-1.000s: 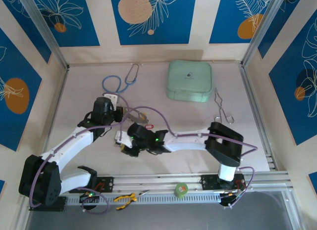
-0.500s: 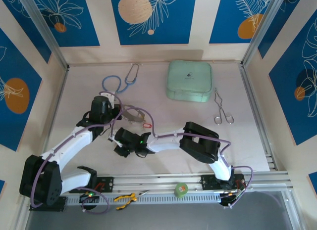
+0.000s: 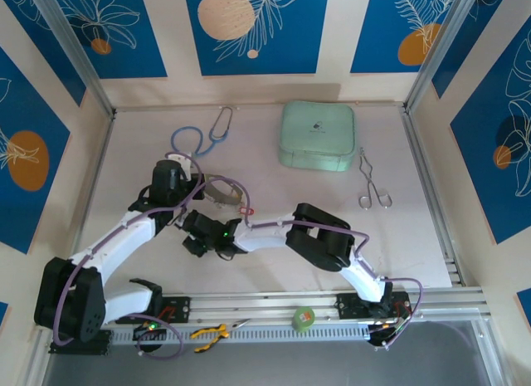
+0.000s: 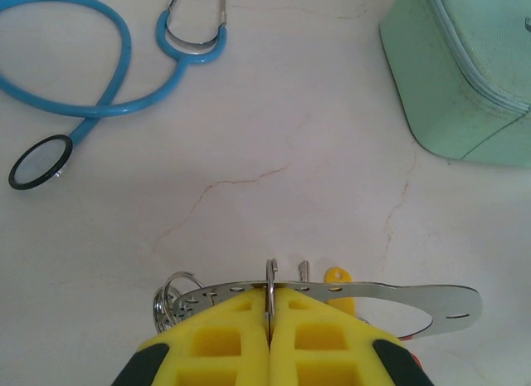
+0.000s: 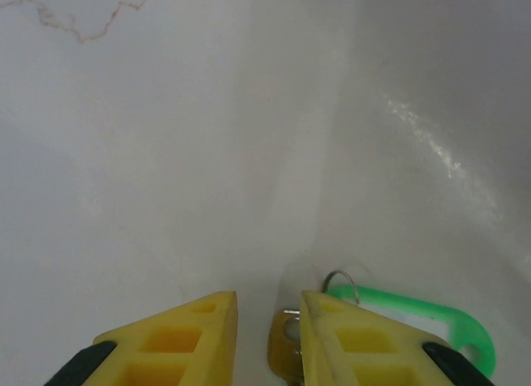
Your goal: Put the keys on the keyring
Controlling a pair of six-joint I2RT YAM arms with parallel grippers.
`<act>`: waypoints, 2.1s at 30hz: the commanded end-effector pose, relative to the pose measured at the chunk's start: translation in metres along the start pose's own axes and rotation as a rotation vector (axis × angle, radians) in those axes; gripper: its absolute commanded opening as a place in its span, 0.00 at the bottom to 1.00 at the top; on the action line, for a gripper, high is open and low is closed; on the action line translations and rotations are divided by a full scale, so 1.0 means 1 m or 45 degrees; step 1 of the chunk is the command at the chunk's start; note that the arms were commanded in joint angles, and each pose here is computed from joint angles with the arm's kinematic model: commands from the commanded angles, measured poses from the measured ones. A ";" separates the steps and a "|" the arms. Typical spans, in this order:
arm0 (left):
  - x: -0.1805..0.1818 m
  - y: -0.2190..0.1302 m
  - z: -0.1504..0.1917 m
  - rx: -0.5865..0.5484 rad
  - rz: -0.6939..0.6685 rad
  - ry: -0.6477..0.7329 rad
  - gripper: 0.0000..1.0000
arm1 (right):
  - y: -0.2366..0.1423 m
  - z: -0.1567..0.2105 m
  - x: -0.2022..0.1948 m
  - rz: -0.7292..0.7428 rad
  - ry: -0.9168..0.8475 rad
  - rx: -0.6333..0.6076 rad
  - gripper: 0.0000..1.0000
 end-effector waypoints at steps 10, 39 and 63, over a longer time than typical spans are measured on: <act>-0.005 -0.002 -0.007 -0.046 0.058 0.025 0.00 | 0.003 0.004 -0.010 0.055 0.063 0.100 0.00; -0.006 -0.007 -0.008 -0.059 0.055 0.154 0.00 | -0.072 -0.003 -0.024 -0.154 0.278 0.085 0.29; -0.009 -0.010 -0.013 -0.085 0.089 0.161 0.00 | -0.008 -0.009 -0.039 -0.053 0.343 0.182 0.31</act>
Point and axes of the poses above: each hand's point on the last joint's axis, 136 mm out from that joint toward the fingers, its own y axis out along the fingers, its own x axis along the line the jaws close on, z = x × y, the point moved 8 cm from there along -y, back along the fingers, and after that the axes turned 8 degrees about y, right-handed, at the moved point
